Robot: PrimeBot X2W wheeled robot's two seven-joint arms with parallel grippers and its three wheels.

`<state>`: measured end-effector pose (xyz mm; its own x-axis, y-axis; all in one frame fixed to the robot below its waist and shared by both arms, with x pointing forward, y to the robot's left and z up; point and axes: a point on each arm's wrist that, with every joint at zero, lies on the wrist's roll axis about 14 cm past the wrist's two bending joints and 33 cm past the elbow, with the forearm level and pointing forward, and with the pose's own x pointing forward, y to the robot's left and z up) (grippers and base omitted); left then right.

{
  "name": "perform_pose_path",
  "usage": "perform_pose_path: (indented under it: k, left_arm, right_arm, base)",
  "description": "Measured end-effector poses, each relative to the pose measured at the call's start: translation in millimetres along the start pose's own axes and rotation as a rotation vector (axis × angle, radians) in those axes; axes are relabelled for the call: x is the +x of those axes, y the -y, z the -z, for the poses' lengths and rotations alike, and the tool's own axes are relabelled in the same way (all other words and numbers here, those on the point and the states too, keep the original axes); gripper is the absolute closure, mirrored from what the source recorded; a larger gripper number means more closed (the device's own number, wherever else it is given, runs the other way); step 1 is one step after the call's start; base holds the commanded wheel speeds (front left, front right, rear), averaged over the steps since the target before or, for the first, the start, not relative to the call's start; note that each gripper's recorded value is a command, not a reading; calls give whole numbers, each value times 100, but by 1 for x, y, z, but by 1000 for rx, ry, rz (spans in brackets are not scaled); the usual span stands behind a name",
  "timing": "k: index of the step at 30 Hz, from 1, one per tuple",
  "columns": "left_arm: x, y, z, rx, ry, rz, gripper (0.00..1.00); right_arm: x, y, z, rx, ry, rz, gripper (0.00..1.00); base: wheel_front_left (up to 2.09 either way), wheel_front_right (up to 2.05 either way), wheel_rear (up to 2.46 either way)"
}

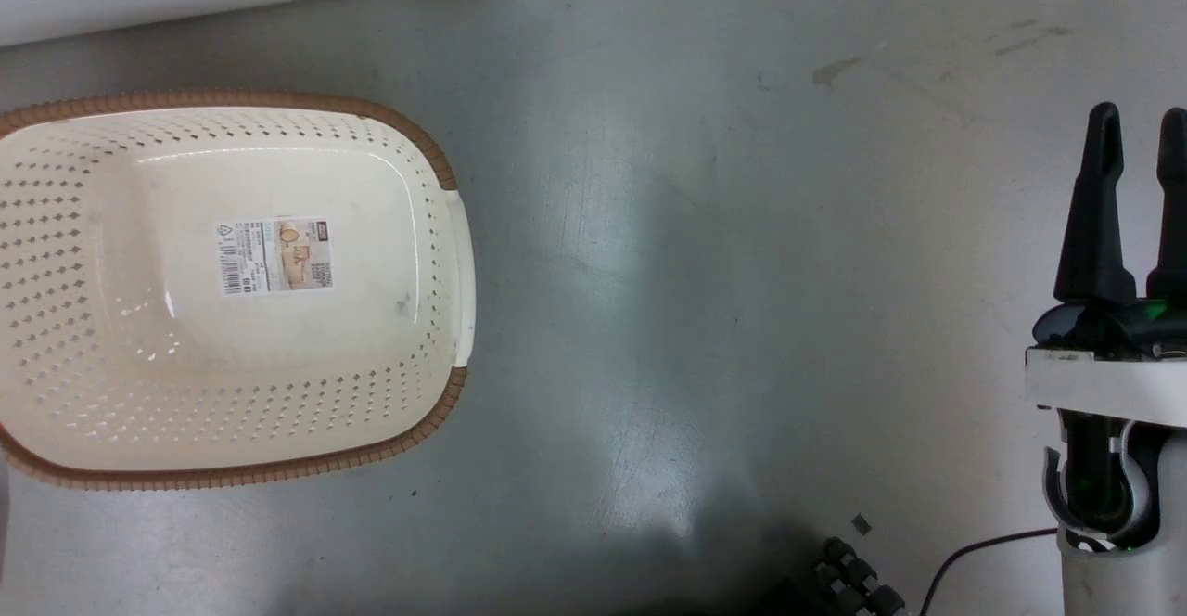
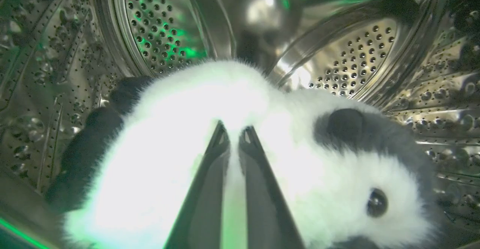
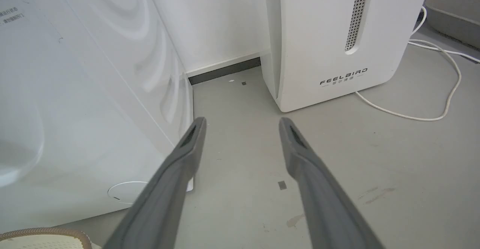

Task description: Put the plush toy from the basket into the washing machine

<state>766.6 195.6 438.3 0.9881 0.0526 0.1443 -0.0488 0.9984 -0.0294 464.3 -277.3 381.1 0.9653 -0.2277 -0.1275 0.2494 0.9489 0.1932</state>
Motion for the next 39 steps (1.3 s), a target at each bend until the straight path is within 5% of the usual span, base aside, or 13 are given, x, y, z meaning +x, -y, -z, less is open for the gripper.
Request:
perform_pose_path:
  k: [4,5,6,15,27,39]
  left_arm:
    - [2,-1,10,1,-16,-10,100]
    - [2,-1,13,0,-25,-11,66]
    - [1,-1,15,2,-30,-11,0]
    - [-9,5,-6,-7,-5,4,0]
    - [-80,12,-17,-38,-66,46,0]
    - [-169,-1,-84,1,-4,28,0]
  right_arm:
    - [2,0,1,1,0,-1,0]
    - [2,1,1,0,0,0,0]
    - [2,1,0,0,0,1,0]
    - [-1,-2,-14,12,30,-5,0]
    - [-16,-18,-54,17,109,-48,0]
    - [-48,-51,-87,10,171,-148,0]
  base:
    - [0,0,0]
    - [0,0,0]
    - [0,0,0]
    - [0,0,0]
    - [0,0,0]
    - [0,0,0]
